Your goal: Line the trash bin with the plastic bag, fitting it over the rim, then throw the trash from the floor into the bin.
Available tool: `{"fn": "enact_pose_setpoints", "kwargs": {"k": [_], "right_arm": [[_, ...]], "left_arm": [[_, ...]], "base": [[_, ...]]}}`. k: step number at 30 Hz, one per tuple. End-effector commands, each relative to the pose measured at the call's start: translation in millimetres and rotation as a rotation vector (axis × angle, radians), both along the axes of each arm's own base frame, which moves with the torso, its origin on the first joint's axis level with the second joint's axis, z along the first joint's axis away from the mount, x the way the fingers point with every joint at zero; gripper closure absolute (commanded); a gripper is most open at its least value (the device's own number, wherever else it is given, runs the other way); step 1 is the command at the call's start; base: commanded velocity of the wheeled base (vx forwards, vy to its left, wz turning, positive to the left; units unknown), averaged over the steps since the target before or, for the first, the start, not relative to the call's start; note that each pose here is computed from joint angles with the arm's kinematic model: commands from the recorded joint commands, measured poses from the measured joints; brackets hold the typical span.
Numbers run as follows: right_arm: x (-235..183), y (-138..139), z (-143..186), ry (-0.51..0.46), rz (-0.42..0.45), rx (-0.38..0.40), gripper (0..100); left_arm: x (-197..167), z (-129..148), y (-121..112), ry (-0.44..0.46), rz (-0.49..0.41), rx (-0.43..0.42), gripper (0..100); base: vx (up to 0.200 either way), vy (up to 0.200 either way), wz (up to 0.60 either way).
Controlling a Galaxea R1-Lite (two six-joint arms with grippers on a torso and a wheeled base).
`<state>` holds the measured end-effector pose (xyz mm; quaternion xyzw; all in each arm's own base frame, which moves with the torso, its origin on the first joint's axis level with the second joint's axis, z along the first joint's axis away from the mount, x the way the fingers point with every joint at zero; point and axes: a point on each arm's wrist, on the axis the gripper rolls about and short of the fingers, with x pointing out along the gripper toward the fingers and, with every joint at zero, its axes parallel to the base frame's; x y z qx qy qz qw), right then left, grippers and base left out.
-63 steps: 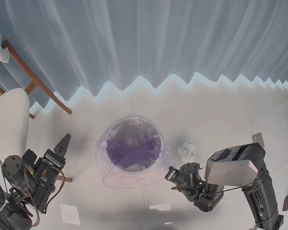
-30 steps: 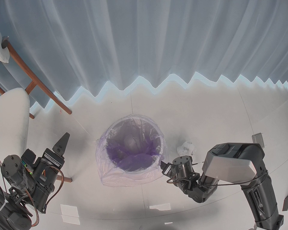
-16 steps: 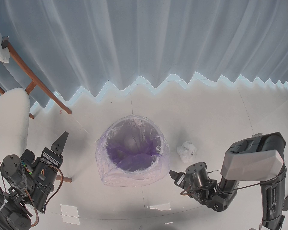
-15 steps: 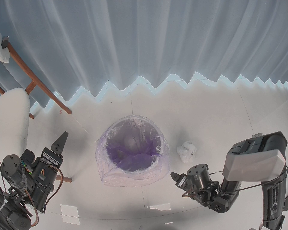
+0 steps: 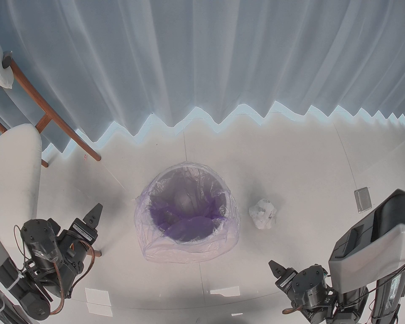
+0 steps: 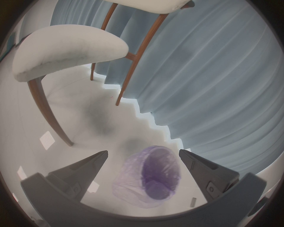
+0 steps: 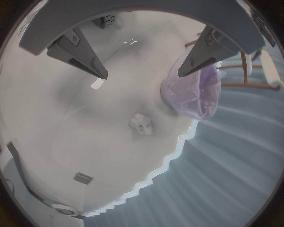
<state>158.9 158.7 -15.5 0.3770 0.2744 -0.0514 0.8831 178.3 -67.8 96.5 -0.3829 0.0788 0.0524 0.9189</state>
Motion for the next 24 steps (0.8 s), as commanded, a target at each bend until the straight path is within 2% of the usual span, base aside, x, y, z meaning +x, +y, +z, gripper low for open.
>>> {"fn": "enact_pose_setpoints", "kwargs": {"k": [1, 6, 7, 12, 17, 19, 21, 24], "right_arm": [[-17.2, -2.5, -18.0, 0.028, -0.098, -0.005, 0], [-16.8, -1.0, -9.3, 0.001, -0.086, 0.013, 0], [-16.4, -1.0, -0.9, -0.018, -0.088, 0.043, 0], [-16.7, -5.0, 14.8, -0.038, -0.102, 0.075, 0], [-15.8, -9.4, 21.5, -0.039, -0.135, 0.108, 0], [-12.7, -12.7, 23.6, -0.045, -0.161, 0.123, 0], [-11.0, -14.5, 24.4, -0.047, -0.176, 0.132, 0], [-11.5, -14.2, 24.0, -0.045, -0.173, 0.130, 0]], "left_arm": [[27.3, -48.9, 19.6, 0.196, 0.091, 0.131, 0], [36.7, -50.2, 16.4, 0.189, 0.030, 0.129, 0], [43.0, -48.5, 10.3, 0.168, -0.034, 0.129, 0], [62.8, -51.8, 2.9, 0.139, -0.164, 0.225, 0], [87.6, -55.1, -1.2, 0.092, -0.223, 0.278, 0], [94.3, -60.3, -1.5, 0.095, -0.253, 0.299, 0], [101.9, -69.4, 3.8, 0.106, -0.299, 0.358, 0], [103.7, -74.2, 4.9, 0.107, -0.370, 0.367, 0]], "base": [[0.000, 0.000, 0.00], [0.000, 0.000, 0.00], [0.000, 0.000, 0.00], [0.000, 0.000, 0.00], [0.000, 0.000, 0.00], [0.000, 0.000, 0.00], [0.000, 0.000, 0.00], [0.000, 0.000, 0.00]]}}
